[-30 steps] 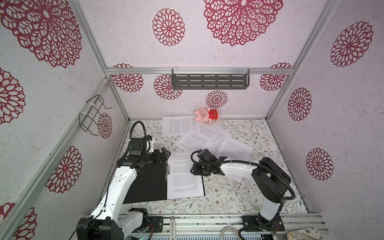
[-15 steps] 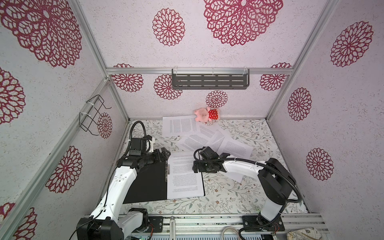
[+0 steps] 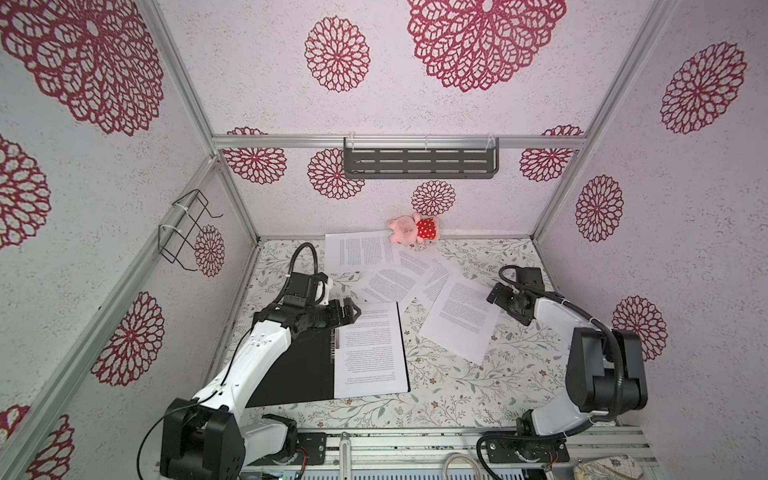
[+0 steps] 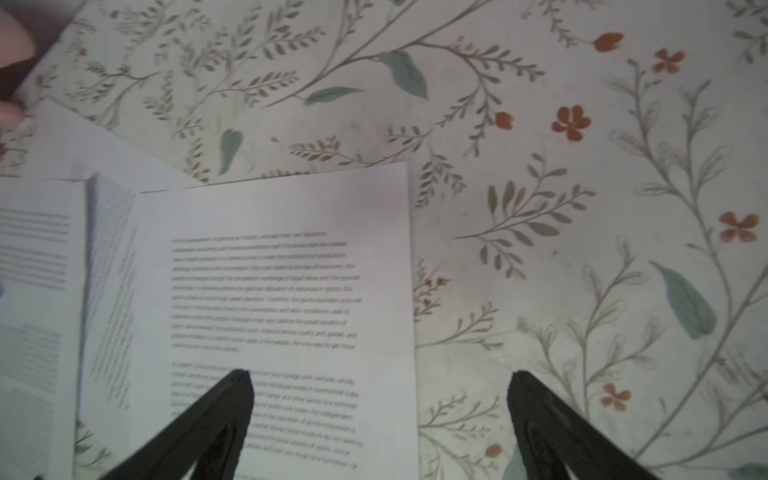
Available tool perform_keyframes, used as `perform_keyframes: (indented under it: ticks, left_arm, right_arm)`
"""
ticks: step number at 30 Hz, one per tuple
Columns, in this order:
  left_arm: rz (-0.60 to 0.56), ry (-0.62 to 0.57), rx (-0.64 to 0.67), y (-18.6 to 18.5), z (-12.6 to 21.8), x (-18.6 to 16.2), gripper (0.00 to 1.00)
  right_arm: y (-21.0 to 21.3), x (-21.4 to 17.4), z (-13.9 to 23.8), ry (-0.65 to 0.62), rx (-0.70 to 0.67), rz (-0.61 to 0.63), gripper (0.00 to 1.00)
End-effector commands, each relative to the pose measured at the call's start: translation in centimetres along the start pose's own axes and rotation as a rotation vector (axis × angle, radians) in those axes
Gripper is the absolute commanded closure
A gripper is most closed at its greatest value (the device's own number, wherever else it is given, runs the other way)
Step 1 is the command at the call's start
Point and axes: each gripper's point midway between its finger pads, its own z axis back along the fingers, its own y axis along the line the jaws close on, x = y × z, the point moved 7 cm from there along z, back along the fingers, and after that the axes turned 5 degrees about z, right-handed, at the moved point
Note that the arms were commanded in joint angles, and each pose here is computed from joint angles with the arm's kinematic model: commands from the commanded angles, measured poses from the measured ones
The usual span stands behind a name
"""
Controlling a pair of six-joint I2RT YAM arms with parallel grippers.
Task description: Put the files into the folder
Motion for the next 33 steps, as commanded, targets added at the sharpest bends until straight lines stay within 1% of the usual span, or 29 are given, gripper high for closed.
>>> perform_keyframes:
  ticks: [1,3,8,12,16,20,25,29,32,33]
  left_arm:
    - [-0.05,-0.015,-0.073,-3.7,-1.3,0.6,0.01]
    - [-0.078,0.017,-0.085,-5.4,-2.8,0.2,0.01]
    - [-0.138,0.102,-0.105,-9.2,-6.7,-0.6,0.01]
    - [-0.169,0.158,-0.124,-11.3,-9.2,-1.2,0.01]
    - [-0.181,0.195,-0.135,-12.6,-11.3,-1.5,0.01]
    - [-0.182,0.225,-0.146,-13.2,-12.9,-1.6,0.01]
    - [-0.193,0.259,-0.148,-13.8,-14.4,-1.7,0.01]
    - [-0.207,0.288,-0.155,-14.3,-15.7,-2.2,0.01]
    - [-0.217,0.309,-0.166,-14.9,-16.3,-2.8,0.01]
    - [-0.211,0.341,-0.145,-14.2,-17.7,-3.5,0.01]
  right_arm:
    - [0.0,2.0,-1.4,-0.041,0.038,0.015,0.01]
    - [-0.2,2.7,-2.6,-0.035,0.044,0.01,0.01]
    - [0.8,4.1,-5.1,-0.005,0.085,0.043,0.01]
    - [1.9,4.2,-6.7,0.046,0.169,0.052,0.02]
    - [3.4,3.0,-7.8,0.12,0.273,0.072,0.03]
    - [5.3,1.2,-8.5,0.205,0.316,0.149,0.04]
    - [6.2,-0.9,-8.1,0.246,0.311,0.207,0.05]
    - [7.0,-2.7,-6.8,0.265,0.322,0.266,0.05]
    - [7.4,-3.4,-5.5,0.254,0.344,0.28,0.05]
    - [7.3,-3.5,-5.2,0.252,0.354,0.274,0.05]
